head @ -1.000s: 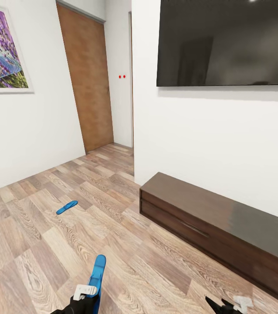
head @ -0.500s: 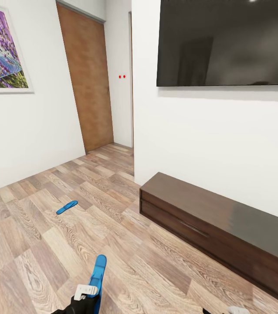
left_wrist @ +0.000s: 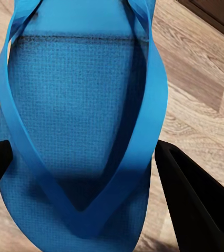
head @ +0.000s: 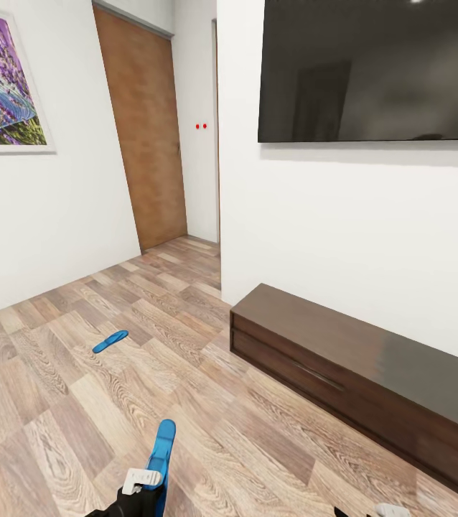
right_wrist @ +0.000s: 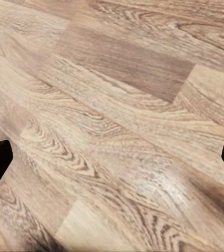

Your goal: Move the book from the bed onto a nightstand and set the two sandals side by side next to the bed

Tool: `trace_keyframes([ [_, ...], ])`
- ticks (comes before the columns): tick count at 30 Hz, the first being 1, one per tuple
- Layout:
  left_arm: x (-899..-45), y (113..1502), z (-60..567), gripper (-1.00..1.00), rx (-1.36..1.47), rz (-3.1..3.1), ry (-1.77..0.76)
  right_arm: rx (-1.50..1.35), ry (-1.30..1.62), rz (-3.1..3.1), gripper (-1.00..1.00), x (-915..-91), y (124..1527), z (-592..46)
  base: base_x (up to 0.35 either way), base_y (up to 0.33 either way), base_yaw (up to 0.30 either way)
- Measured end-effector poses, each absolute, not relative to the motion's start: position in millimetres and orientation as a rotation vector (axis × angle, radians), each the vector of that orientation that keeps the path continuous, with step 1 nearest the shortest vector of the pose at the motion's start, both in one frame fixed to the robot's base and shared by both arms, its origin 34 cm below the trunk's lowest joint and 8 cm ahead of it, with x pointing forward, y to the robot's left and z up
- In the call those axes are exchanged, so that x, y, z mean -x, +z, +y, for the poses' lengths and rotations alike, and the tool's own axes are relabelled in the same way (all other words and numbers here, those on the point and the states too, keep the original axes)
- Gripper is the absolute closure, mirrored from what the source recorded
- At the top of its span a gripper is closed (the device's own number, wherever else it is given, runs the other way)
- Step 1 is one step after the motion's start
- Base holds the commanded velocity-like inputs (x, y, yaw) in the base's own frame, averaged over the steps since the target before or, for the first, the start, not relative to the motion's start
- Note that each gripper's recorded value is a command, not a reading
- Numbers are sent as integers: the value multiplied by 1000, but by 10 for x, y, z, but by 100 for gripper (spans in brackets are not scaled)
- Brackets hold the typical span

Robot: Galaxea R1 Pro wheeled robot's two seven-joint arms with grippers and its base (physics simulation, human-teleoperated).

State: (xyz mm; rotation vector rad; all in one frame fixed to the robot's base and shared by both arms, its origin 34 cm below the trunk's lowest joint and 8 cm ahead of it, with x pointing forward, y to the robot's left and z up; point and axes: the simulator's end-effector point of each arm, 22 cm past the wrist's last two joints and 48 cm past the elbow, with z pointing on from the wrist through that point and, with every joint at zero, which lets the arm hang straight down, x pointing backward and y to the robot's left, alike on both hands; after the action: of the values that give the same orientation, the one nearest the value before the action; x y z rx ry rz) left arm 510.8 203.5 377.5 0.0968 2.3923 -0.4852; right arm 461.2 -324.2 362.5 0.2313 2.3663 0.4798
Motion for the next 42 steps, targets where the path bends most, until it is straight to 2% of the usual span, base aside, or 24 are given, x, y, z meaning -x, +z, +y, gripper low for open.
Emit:
trace_keyframes([
  [38, -5149, 3985, 2037, 100, -96, 2393, -484, -230, 480, 2364, -100, -4661, 3841, -3239, 0, 0, 0],
  [42, -5150, 3985, 2038, 100, -96, 2392, -484, -229, 479, 2363, -100, -4667, 3844, -3243, 0, 0, 166],
])
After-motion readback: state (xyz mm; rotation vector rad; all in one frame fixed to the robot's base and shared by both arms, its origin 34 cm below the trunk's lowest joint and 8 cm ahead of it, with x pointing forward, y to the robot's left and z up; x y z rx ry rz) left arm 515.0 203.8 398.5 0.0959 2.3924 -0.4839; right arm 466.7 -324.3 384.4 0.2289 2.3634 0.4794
